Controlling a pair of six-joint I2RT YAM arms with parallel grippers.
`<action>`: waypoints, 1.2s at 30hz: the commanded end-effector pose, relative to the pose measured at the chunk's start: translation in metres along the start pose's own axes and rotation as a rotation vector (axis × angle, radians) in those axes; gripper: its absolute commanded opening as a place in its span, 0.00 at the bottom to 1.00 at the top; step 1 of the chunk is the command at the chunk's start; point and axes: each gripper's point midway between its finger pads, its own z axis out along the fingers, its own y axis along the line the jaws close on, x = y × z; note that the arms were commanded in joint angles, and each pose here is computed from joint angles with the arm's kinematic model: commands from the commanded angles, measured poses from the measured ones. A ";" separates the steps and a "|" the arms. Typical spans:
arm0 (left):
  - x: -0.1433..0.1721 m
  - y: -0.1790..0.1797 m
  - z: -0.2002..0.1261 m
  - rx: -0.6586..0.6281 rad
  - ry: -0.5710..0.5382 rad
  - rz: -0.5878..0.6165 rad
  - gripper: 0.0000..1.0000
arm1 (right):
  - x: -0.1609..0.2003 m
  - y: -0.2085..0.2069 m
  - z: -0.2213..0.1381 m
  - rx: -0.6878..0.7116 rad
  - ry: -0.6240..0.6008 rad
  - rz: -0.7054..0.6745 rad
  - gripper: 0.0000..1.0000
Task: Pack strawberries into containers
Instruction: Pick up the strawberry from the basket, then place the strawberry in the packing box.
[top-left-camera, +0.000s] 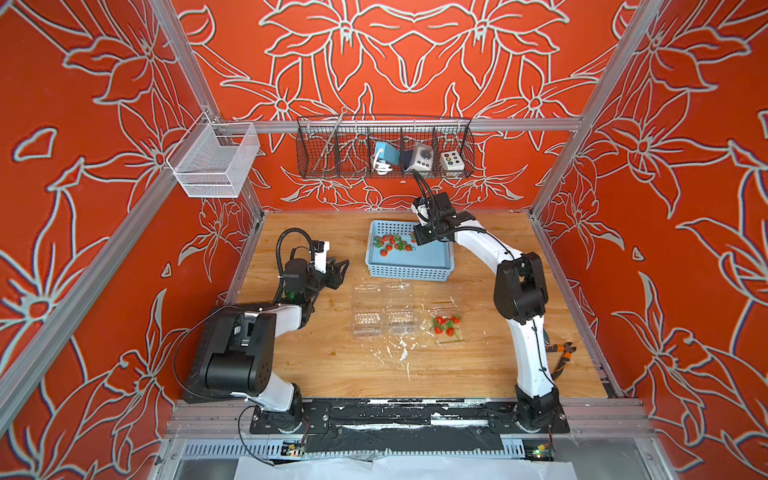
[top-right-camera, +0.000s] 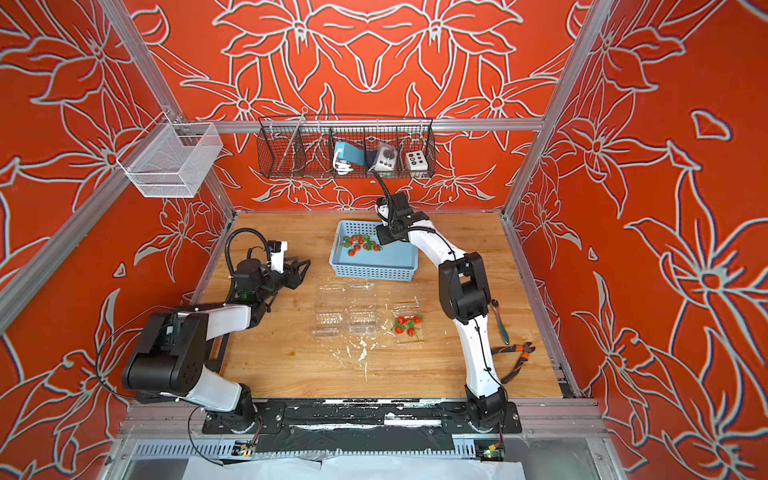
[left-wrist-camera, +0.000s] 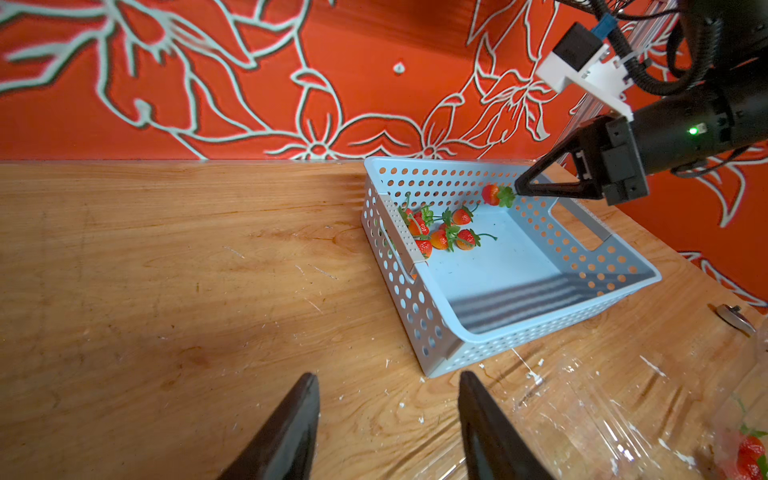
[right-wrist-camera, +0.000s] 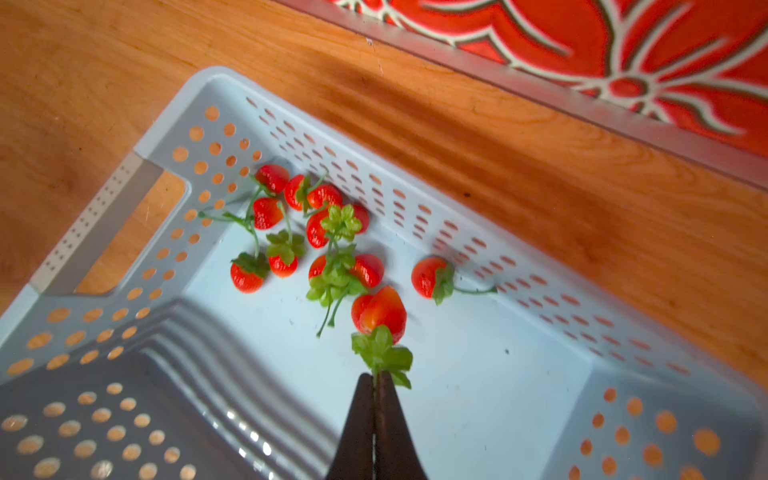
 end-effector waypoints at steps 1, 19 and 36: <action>-0.009 -0.004 0.000 0.007 -0.025 0.025 0.53 | -0.010 0.005 -0.031 -0.010 -0.063 -0.013 0.00; -0.032 -0.108 -0.023 0.161 -0.104 0.115 0.52 | 0.108 0.043 -0.206 0.026 -0.170 0.033 0.00; -0.016 -0.218 0.017 0.353 0.081 0.139 0.52 | 0.243 0.069 -0.216 -0.093 -0.125 0.254 0.00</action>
